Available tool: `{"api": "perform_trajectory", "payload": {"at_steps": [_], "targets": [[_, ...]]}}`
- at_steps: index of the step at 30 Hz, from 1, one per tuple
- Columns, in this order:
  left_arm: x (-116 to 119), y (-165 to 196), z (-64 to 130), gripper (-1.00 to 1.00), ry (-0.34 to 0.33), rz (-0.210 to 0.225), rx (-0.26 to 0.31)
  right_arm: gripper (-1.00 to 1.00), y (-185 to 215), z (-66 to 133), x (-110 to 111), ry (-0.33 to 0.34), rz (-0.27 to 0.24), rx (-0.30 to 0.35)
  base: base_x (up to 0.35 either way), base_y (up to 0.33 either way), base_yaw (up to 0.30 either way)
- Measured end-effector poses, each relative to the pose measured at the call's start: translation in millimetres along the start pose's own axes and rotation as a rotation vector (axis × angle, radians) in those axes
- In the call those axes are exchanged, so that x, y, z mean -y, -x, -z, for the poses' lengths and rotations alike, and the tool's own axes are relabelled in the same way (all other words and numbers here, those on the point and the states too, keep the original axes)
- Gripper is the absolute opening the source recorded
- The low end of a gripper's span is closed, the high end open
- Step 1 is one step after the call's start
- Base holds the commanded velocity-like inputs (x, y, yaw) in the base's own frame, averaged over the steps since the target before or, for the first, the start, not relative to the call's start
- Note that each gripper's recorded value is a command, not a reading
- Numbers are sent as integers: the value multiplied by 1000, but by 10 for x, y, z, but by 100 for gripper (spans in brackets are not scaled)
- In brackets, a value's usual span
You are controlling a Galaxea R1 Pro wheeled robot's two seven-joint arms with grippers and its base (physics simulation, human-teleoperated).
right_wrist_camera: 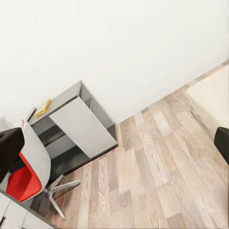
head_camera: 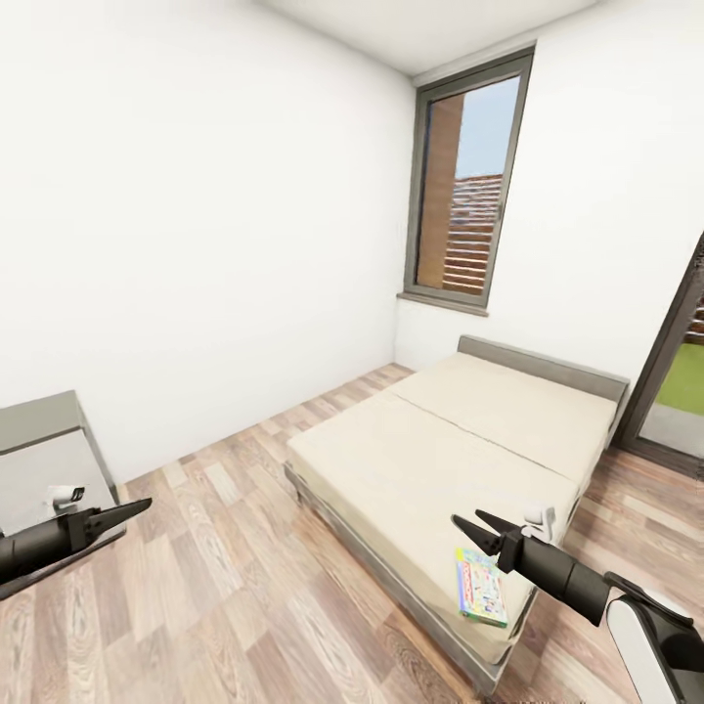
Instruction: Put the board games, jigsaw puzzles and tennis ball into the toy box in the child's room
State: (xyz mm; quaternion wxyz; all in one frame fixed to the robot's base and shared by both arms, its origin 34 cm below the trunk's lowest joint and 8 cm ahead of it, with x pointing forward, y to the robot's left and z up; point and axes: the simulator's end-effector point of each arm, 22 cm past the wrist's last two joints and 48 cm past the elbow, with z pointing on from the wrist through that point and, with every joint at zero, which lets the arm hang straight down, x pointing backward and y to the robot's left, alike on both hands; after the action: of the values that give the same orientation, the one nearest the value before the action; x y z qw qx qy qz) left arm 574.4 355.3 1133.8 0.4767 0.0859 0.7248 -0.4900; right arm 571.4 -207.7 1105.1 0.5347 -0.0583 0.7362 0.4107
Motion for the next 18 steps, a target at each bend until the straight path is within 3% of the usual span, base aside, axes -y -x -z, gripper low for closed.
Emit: {"api": "perform_trajectory", "payload": {"at_steps": [18], "targets": [[77,58,24,100,-7,-16,10,100,70,26,-61,6,13,13,0,94,-219]]}}
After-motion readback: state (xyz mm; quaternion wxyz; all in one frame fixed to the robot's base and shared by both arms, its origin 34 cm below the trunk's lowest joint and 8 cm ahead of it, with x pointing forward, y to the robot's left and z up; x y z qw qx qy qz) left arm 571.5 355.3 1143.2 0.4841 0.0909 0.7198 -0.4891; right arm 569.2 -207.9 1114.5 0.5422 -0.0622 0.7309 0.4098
